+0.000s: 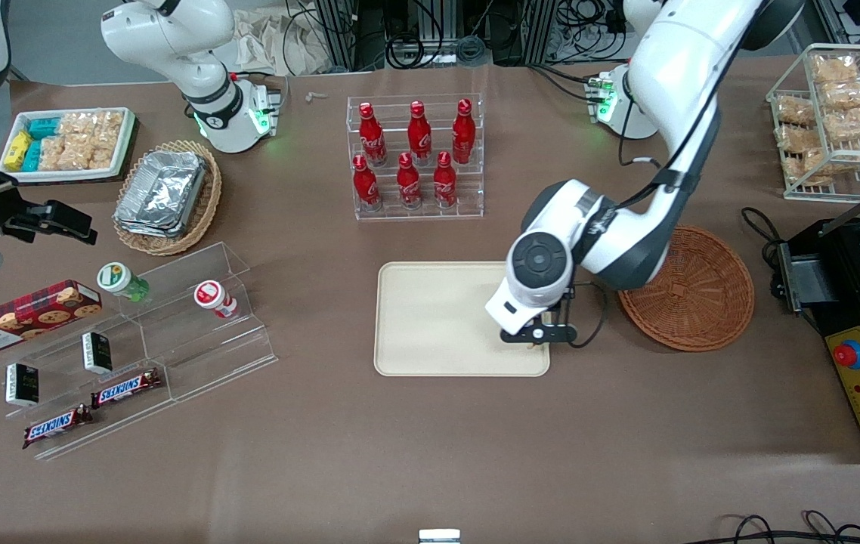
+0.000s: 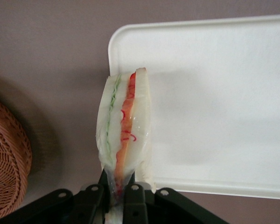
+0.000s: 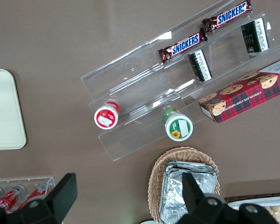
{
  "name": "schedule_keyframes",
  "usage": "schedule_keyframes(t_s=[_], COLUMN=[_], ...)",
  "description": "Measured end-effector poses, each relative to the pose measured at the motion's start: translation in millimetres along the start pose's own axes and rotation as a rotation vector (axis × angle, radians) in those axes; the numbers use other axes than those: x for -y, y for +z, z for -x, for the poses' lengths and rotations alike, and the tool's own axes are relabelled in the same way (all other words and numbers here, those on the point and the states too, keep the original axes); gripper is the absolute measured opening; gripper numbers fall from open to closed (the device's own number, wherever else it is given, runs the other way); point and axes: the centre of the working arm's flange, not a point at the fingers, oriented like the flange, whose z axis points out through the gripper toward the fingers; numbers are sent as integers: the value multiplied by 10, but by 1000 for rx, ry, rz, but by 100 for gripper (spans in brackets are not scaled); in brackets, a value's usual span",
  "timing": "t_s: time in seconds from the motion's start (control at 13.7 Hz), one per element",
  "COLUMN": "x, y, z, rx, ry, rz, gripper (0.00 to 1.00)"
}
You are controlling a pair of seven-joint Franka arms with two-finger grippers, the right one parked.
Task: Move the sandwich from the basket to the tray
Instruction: 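Carry the sandwich over to the cream tray with the left gripper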
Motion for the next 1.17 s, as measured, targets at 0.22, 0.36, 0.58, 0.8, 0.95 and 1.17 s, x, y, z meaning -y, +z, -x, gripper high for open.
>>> schedule_keyframes(t_s=[0.22, 0.36, 0.58, 0.8, 0.95, 1.17], x=[-77, -95, -101, -84, -79, -77], y=[192, 278, 365, 423, 484, 498], z=[-38, -71, -113, -170, -202, -207], rx=[-1, -6, -22, -37, -39, -38], ry=[13, 16, 25, 22, 20, 20], rz=[-1, 5, -5, 4, 9, 8], gripper=[14, 14, 15, 16, 21, 45])
